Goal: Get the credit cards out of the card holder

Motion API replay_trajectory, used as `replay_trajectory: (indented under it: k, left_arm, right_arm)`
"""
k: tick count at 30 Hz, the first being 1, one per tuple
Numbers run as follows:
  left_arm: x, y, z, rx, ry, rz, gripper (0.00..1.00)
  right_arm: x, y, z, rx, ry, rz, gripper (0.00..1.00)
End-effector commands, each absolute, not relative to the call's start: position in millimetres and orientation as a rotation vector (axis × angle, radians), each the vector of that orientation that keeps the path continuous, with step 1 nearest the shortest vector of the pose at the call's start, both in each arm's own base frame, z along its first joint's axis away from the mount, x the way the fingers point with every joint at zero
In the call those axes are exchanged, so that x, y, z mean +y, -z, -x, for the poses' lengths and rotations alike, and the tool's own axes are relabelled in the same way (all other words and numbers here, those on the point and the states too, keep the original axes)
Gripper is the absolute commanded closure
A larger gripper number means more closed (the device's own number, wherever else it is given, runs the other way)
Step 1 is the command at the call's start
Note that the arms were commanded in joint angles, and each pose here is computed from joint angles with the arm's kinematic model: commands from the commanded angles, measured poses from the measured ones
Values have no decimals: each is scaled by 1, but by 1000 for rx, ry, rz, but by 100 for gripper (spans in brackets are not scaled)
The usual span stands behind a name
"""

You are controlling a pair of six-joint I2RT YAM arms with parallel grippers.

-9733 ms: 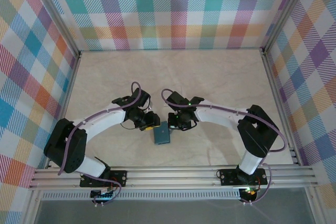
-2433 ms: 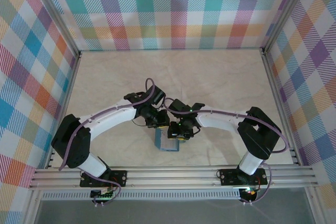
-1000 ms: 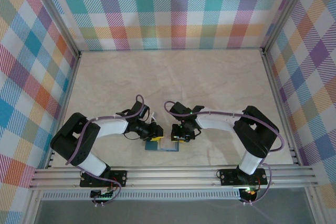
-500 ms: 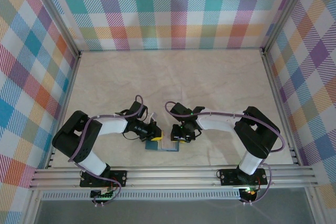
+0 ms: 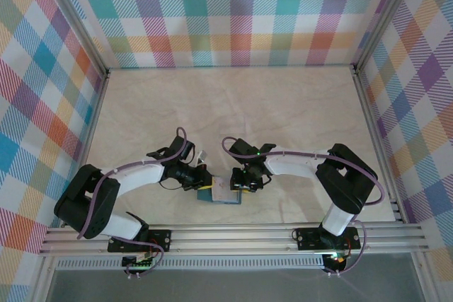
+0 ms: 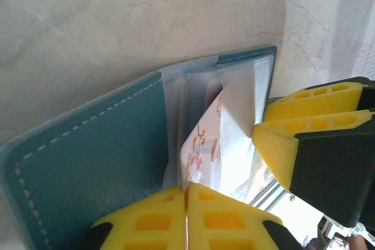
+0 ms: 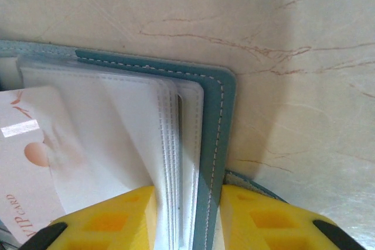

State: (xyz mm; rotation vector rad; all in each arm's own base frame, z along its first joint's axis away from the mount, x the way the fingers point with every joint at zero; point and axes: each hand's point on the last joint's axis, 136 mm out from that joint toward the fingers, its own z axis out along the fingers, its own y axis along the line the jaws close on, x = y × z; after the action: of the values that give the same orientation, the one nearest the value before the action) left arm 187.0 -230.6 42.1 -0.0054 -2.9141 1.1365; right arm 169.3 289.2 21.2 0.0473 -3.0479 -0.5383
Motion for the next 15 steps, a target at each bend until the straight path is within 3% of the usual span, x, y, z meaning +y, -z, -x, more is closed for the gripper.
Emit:
replay_trajectory:
  k: [1,4,15]
  left_arm:
    - [-232,-42,-182,-2897,-1130,20,90]
    - [-239,-44,-187,-2878,-1185,13,84]
    - [-244,-37,-189,-2842,-1202,-16,79]
  right_arm:
    - [277,-15,-163,-3033,468,-50,65]
    - [283,-14,-162,-3018,505,-67,65]
    - [292,-5,-158,-2970,535,-83,70]
